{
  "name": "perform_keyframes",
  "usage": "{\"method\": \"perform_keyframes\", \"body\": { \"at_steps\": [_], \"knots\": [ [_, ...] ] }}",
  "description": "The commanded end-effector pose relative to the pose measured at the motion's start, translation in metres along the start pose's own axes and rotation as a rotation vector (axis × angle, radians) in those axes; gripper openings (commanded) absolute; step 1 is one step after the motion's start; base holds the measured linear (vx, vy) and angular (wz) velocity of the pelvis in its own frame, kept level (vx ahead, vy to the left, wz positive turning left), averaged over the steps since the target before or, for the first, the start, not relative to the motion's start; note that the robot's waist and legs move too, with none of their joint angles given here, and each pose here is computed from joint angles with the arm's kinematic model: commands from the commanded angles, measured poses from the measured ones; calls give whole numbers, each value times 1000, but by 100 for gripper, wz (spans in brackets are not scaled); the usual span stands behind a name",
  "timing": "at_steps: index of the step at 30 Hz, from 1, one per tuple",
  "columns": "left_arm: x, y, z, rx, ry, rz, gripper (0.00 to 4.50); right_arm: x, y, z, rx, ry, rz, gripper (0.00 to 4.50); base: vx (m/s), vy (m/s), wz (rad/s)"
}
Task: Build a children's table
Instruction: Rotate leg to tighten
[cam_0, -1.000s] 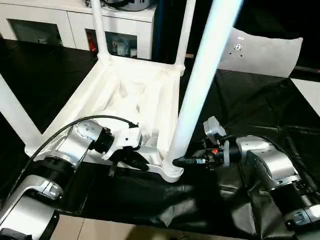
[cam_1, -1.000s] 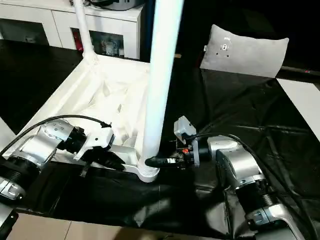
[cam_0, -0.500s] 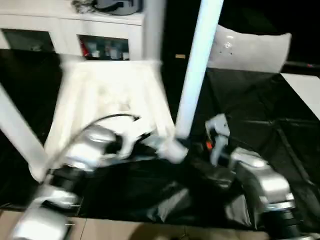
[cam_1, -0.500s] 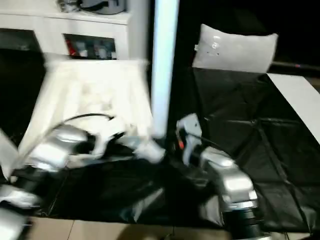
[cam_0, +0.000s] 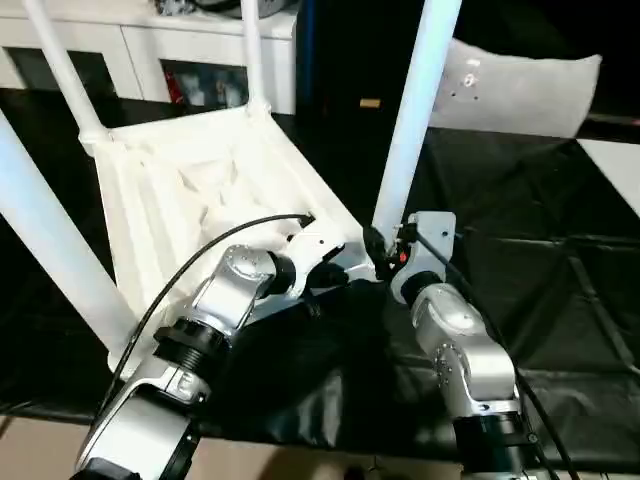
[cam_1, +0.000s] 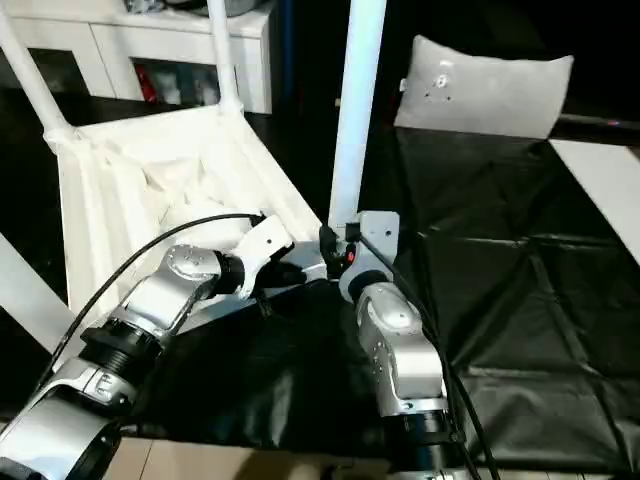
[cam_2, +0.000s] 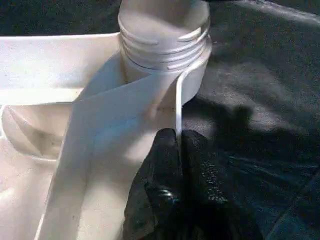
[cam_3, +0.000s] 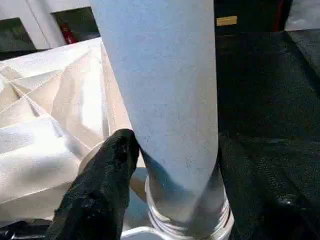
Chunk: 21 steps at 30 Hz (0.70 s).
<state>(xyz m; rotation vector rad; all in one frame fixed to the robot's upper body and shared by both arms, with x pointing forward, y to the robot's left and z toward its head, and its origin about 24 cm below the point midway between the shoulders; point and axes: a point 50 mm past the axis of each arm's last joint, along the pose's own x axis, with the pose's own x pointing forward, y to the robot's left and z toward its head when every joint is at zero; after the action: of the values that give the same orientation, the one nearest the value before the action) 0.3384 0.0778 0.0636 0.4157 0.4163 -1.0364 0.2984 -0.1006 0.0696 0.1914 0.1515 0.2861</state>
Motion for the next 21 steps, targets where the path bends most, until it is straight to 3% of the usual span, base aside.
{"method": "perform_keyframes", "body": {
  "at_steps": [1,5,12,19,21],
  "knots": [
    [-4,6,6,53,-11,28,0,-4,8,2,8,-16,119,311,0,0,0],
    [-17,5,-9,103,-10,-96,0,-22,-13,9,-37,12,264,346,0,0,0],
    [-43,4,-33,197,64,-318,0,-42,-47,23,-239,125,616,404,0,0,0],
    [-58,1,-36,264,84,-503,0,-44,-53,30,-268,204,863,404,0,0,0],
    [-62,-2,-35,300,93,-582,0,-42,-50,28,-274,241,968,370,0,0,0]
  ]
}}
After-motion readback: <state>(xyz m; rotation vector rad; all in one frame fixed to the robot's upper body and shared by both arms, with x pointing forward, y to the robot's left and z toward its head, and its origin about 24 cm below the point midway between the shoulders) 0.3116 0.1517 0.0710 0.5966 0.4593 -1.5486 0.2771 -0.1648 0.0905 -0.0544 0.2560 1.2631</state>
